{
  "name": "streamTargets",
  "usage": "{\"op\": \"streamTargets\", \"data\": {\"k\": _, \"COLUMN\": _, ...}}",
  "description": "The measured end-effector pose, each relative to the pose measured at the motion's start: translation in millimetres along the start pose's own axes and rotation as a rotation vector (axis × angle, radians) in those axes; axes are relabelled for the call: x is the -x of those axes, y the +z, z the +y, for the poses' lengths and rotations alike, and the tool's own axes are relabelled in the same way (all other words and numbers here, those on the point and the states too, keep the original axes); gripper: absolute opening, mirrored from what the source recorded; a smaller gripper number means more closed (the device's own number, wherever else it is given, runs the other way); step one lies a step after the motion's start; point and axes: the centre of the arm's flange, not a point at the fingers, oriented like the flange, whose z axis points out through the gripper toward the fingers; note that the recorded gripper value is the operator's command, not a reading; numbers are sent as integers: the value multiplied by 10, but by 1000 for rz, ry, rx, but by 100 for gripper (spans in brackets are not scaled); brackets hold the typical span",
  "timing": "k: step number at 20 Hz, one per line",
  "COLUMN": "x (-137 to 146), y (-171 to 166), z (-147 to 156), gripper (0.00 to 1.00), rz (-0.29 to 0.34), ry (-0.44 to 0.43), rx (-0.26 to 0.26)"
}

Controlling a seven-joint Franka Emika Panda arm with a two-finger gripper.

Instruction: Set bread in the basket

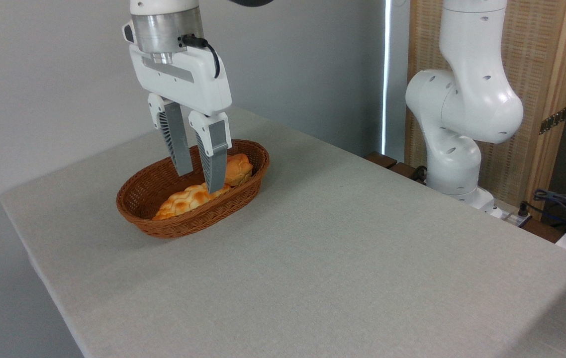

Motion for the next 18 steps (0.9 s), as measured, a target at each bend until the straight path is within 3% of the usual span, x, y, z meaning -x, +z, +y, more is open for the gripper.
{"op": "streamTargets", "data": {"k": 6, "x": 121, "y": -211, "z": -213, "gripper": 100, "rz": -38, "ry": 7, "rx": 54}}
{"op": "streamTargets", "data": {"k": 18, "x": 256, "y": -245, "z": -393, "gripper": 100, "rz": -53, "ry": -29, "rx": 62}}
